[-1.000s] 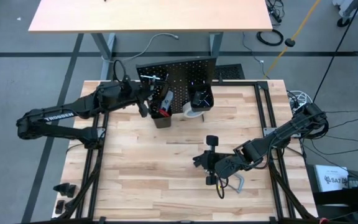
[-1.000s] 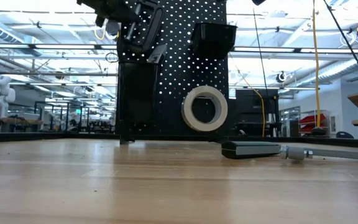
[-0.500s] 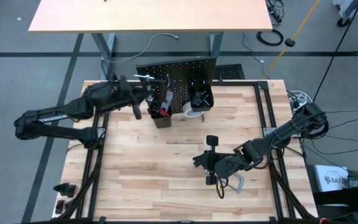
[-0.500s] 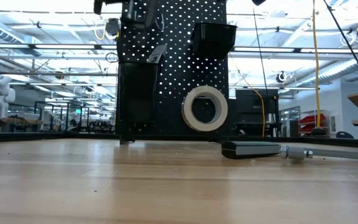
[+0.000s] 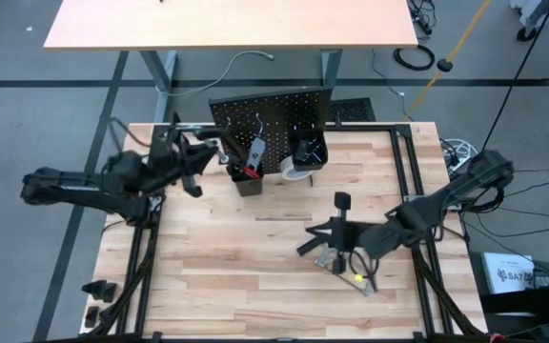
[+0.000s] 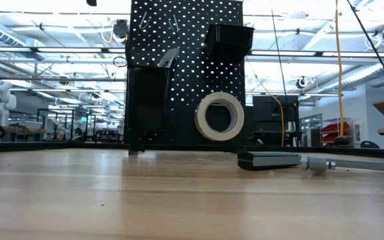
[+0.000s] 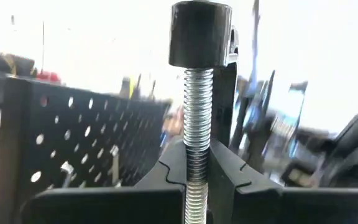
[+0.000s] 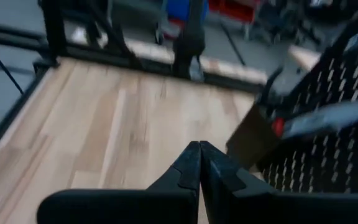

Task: Hang tools onto peg board
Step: Hang the clamp on the pegboard

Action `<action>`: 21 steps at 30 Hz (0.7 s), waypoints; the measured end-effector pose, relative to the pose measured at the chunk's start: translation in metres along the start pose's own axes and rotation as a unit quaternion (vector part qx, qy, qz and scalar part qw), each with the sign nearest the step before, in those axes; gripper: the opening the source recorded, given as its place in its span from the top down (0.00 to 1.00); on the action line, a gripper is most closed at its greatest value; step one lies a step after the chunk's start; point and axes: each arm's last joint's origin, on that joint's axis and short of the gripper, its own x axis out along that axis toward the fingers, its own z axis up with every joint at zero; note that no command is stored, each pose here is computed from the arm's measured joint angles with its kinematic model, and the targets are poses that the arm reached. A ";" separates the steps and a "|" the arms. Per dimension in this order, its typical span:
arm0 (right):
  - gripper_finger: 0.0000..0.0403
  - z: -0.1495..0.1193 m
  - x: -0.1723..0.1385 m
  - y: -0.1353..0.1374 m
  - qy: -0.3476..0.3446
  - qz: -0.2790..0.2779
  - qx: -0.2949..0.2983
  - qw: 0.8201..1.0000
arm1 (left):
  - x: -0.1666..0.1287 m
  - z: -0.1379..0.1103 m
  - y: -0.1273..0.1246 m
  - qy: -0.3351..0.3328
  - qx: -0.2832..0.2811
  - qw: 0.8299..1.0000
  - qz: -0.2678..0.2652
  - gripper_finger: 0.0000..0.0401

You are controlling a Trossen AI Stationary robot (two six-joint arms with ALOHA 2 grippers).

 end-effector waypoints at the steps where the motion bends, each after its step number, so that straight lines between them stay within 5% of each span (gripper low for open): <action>1: 1.00 0.004 -0.001 -0.004 -0.016 -0.001 -0.005 1.000 | -0.004 -0.005 -0.001 -0.029 -0.014 0.999 -0.005 0.94; 6: 1.00 0.033 -0.004 -0.039 -0.114 -0.003 0.020 0.993 | -0.019 -0.037 -0.001 -0.135 -0.052 0.989 0.003 0.94; 13: 0.89 0.093 -0.002 -0.112 -0.167 0.059 0.058 0.982 | -0.005 -0.052 -0.008 -0.152 -0.049 0.987 0.002 0.94; 21: 0.56 0.131 0.038 -0.161 -0.060 0.020 0.065 0.996 | 0.018 -0.054 -0.020 -0.161 -0.027 0.987 -0.011 0.94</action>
